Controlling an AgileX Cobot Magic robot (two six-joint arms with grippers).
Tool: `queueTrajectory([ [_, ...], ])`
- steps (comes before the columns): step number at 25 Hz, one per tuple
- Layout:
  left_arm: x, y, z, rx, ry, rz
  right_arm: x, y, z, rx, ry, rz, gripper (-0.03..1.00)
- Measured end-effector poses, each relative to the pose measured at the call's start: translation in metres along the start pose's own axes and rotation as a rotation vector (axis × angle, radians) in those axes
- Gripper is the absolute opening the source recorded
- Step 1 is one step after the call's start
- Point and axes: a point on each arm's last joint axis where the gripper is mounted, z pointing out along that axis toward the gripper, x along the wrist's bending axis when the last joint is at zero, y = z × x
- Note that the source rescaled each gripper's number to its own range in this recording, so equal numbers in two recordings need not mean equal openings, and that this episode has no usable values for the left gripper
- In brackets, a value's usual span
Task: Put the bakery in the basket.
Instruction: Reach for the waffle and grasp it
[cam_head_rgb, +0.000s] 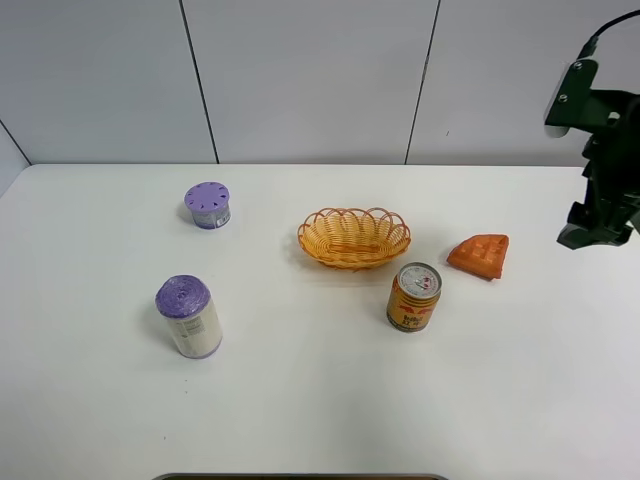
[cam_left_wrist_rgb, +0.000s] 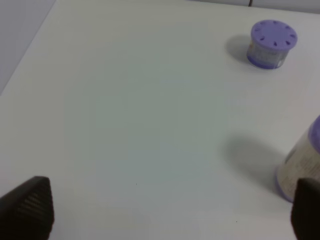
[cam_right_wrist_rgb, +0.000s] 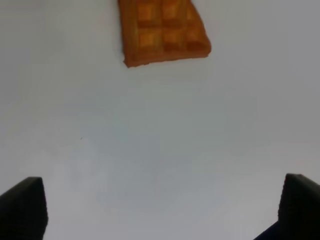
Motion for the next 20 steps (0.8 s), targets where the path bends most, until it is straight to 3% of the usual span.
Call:
queueTrajectory([
  [9,0.000,0.000,0.000,0.000,0.000,0.000,-0.027,0.023,0.065,0.015,0.059,-0.120,0.75],
  [20,0.000,0.000,0.000,0.000,0.000,0.000,-0.023,0.042,0.114,-0.010,0.102,-0.240,0.75],
])
